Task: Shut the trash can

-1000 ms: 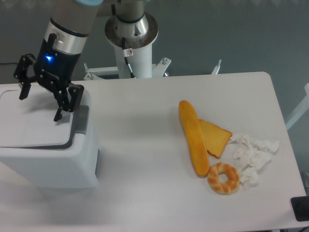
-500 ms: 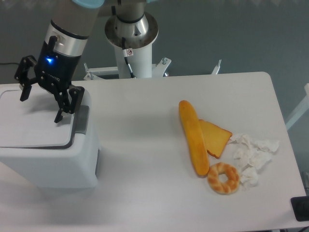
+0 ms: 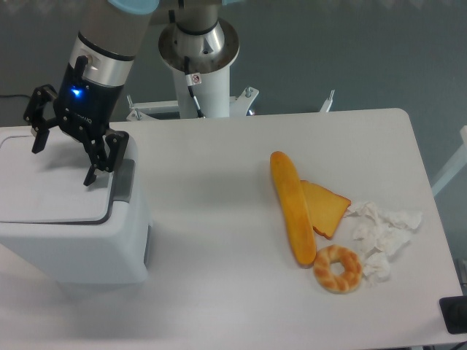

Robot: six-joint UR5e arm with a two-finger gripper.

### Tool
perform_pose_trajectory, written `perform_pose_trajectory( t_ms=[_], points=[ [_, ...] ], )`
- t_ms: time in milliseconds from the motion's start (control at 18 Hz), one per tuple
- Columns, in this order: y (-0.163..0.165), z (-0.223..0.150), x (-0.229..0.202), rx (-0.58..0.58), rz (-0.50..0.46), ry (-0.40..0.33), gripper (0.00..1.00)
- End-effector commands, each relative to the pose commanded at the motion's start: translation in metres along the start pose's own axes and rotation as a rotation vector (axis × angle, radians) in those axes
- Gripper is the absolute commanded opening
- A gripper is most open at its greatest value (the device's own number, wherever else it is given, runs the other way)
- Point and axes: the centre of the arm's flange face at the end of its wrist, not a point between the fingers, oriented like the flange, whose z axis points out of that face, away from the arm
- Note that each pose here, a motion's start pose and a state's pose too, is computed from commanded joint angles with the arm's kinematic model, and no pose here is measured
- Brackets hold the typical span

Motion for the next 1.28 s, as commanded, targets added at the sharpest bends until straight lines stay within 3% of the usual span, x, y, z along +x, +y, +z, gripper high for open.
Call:
perform_pose_trajectory(
  t_ms=[1278],
  points=[
    [0.0002,0.0024,-0.0014,-0.002,-0.006,0.003,1.00]
  ],
)
